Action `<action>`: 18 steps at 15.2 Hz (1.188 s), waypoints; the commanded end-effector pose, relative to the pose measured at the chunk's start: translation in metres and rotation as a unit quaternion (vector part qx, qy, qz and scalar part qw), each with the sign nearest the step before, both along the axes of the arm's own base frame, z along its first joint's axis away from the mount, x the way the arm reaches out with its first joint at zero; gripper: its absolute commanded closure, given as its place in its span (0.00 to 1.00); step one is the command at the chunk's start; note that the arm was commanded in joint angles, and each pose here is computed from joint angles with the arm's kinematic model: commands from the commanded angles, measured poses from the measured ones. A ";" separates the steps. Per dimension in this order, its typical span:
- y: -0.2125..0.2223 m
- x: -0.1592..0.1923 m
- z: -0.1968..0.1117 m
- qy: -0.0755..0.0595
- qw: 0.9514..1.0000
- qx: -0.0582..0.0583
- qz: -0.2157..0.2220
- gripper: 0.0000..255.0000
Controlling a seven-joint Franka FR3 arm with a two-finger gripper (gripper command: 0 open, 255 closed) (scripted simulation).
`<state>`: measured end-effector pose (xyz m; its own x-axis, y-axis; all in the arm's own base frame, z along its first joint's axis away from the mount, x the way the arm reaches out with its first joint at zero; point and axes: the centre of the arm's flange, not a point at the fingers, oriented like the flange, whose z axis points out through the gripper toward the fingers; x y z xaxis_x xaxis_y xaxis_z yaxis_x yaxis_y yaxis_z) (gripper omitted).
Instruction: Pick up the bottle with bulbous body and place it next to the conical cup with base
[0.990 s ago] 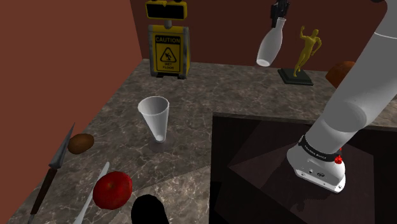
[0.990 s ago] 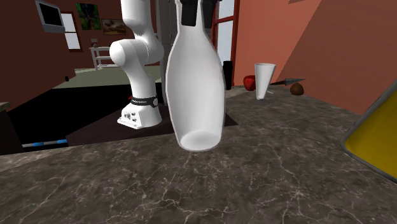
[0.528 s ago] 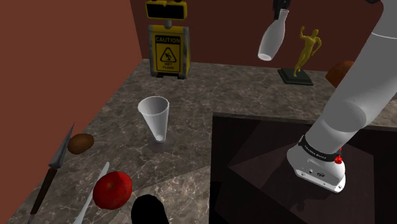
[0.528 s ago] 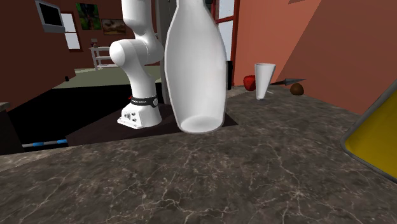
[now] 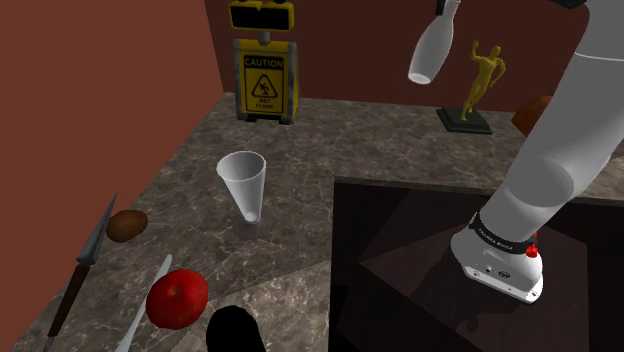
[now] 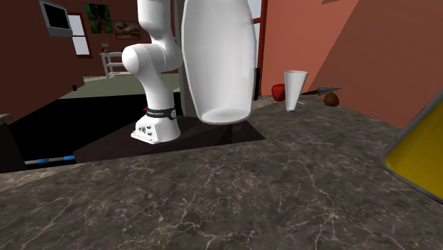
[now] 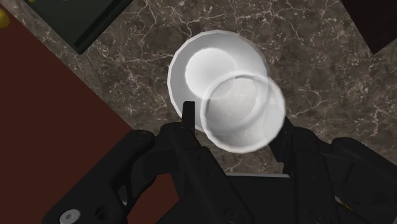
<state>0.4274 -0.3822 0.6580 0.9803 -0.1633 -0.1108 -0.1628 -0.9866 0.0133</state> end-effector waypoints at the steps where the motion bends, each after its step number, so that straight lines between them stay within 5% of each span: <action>1: 0.000 0.000 0.011 0.000 1.000 0.000 0.000 1.00; 10: 0.000 0.000 0.054 0.000 1.000 0.000 0.000 1.00; 18: 0.105 0.016 0.054 0.000 1.000 0.000 0.000 1.00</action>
<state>0.4427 -0.2869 0.7130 0.9808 -0.1609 -0.1106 -0.1605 -0.9870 0.0124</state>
